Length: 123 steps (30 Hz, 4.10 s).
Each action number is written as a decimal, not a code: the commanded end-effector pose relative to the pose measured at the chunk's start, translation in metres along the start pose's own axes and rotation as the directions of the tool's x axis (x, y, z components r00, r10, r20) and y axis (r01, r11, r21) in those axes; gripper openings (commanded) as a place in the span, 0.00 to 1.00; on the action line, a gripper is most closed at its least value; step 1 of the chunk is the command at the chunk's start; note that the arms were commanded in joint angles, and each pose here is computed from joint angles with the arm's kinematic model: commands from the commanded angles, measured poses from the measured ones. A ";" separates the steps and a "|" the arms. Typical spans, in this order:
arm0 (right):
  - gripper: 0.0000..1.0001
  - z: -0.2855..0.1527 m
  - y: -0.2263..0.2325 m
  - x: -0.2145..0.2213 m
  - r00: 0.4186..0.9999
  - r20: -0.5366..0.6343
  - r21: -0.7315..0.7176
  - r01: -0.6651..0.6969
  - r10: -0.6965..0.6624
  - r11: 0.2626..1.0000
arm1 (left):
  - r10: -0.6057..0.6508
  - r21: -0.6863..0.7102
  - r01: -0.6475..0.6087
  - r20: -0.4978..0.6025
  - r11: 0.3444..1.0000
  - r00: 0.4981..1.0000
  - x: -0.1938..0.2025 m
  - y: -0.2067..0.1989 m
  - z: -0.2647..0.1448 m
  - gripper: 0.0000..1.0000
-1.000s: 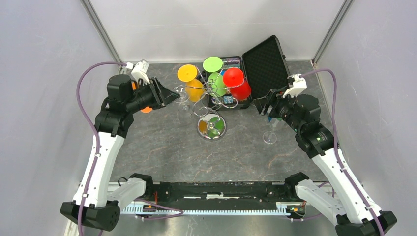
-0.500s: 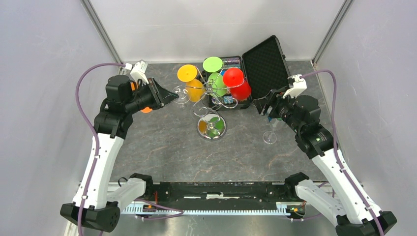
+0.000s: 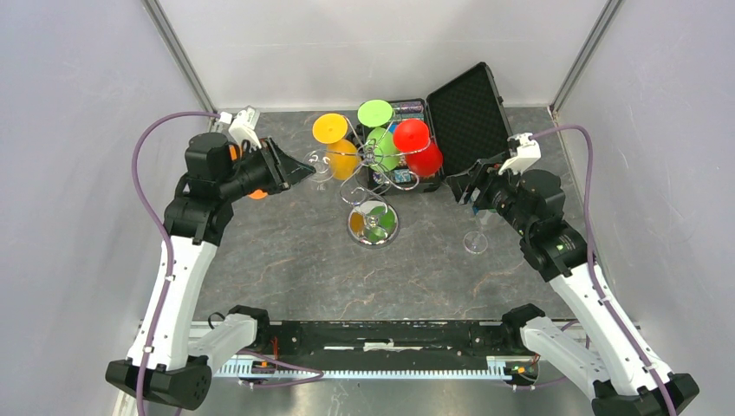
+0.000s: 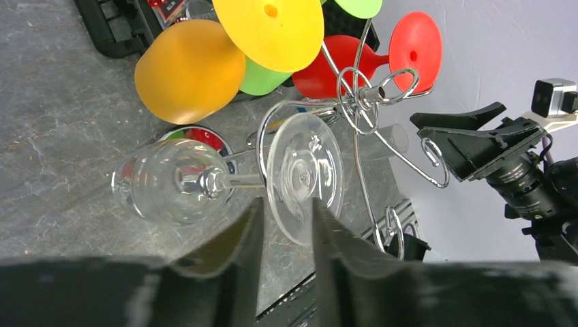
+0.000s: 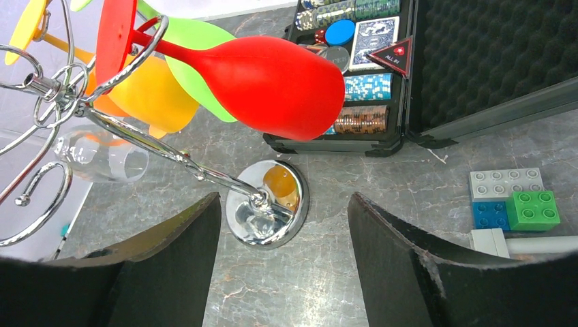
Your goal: Take the wine glass off the wine glass rack
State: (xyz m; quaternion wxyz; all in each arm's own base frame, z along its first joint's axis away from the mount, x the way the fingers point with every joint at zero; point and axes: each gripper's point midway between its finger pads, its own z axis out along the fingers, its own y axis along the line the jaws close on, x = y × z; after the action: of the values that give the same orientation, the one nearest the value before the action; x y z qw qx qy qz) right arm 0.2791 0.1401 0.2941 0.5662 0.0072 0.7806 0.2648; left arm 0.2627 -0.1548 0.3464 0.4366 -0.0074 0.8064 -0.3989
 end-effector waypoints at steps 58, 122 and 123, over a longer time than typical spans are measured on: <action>0.73 0.002 0.003 0.006 0.998 0.032 -0.041 -0.058 0.060 0.997 | -0.222 0.164 0.200 0.128 0.966 0.967 -0.032 -0.028 0.009 0.05; 0.76 0.000 0.007 0.004 0.996 0.035 -0.057 -0.077 0.079 0.995 | -0.177 0.119 0.146 0.309 0.982 0.934 -0.069 -0.031 -0.006 0.02; 0.76 0.001 0.007 0.005 0.996 0.033 -0.057 -0.077 0.079 0.995 | -0.176 0.114 0.146 0.319 0.983 0.931 -0.070 -0.031 -0.010 0.02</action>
State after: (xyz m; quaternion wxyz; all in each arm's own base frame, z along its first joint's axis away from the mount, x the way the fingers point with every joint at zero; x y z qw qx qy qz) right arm 0.2751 0.1471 0.2736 0.5470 0.0303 0.7824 0.2961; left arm 0.2942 -0.1577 0.3875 0.4704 -0.1181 0.7356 -0.4730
